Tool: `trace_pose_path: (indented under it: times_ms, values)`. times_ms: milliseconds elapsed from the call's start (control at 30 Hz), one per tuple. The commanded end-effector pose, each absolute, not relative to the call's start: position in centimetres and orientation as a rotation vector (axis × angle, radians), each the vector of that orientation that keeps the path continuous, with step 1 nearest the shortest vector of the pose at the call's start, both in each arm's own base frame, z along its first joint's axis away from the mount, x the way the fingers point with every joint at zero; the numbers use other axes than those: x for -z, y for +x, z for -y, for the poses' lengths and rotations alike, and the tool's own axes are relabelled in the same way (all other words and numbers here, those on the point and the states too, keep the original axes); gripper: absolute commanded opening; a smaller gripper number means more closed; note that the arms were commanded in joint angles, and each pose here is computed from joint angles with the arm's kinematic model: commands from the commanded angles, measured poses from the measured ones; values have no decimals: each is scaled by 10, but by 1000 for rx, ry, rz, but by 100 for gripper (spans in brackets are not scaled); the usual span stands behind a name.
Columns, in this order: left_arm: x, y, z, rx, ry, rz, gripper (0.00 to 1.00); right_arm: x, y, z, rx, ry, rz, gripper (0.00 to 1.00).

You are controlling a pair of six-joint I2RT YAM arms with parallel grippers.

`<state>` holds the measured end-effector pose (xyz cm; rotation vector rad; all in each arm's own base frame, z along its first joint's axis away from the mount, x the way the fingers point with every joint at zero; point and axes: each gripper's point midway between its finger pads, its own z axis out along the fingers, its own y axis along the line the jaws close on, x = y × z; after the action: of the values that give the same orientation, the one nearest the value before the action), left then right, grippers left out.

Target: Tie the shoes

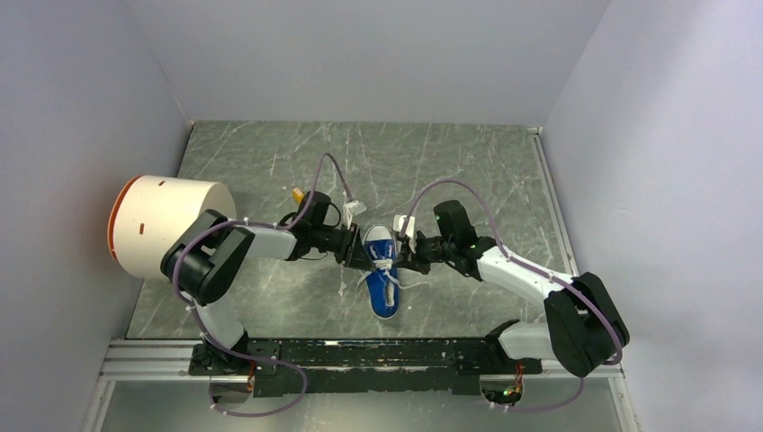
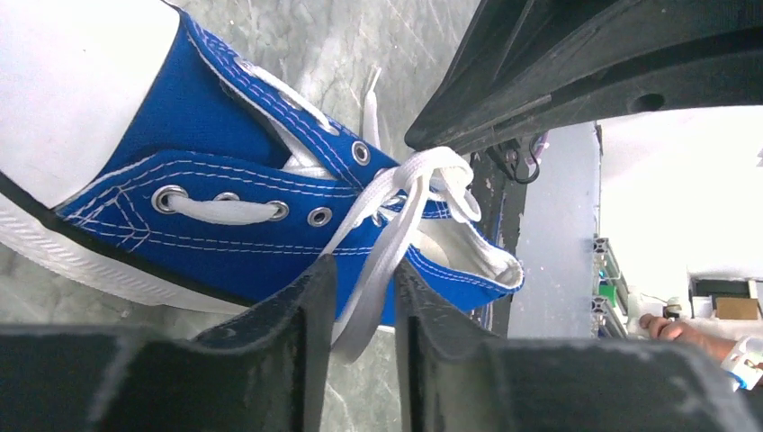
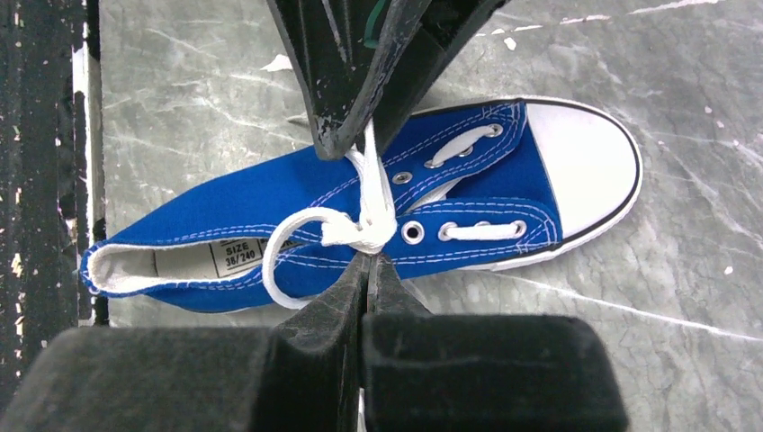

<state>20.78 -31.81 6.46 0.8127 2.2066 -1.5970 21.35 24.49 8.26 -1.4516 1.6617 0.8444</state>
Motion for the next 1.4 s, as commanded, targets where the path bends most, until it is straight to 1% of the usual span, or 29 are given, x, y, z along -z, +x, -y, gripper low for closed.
trace_pose_path:
  times_ms: [0, 67, 133, 167, 400, 667, 900, 1000, 1067, 1200, 1300, 1367]
  values:
    - [-67, 211, 311, 1564, 839, -2186, 26, -83, 211, -241, -821, -1472, -1658, 0]
    - [-68, 213, 310, 1554, 843, -2189, 15, -83, 212, -240, -815, -1474, -1671, 0]
    - [-71, 214, 310, 1549, 841, -2181, 7, -83, 210, -237, -810, -1474, -1698, 0]
    - [-72, 213, 310, 1546, 841, -2178, 5, -85, 211, -236, -804, -1466, -1717, 0]
    - [-75, 203, 300, 1501, 850, -2208, 5, -83, 204, -227, -819, -1453, -1929, 0]
    - [-62, 192, 285, 1425, 810, -2345, 5, -79, 204, -224, -833, -1453, -2074, 0]
    - [-62, 191, 281, 1391, 776, -2359, 5, -76, 206, -217, -798, -1416, -2214, 0]
    - [-61, 190, 279, 1378, 756, -2374, 5, -78, 224, -210, -679, -1309, -2247, 0]
    - [-61, 189, 278, 1381, 740, -2393, 5, -79, 243, -207, -610, -1169, -2277, 0]
    - [-60, 184, 277, 1395, 718, -2437, 5, -80, 252, -217, -677, -1058, -2309, 0]
    - [-52, 175, 269, 1372, 685, -2529, 5, -79, 251, -220, -735, -939, -2339, 0]
    - [-44, 169, 260, 1318, 633, -2632, 5, -79, 248, -223, -781, -878, -2331, 0]
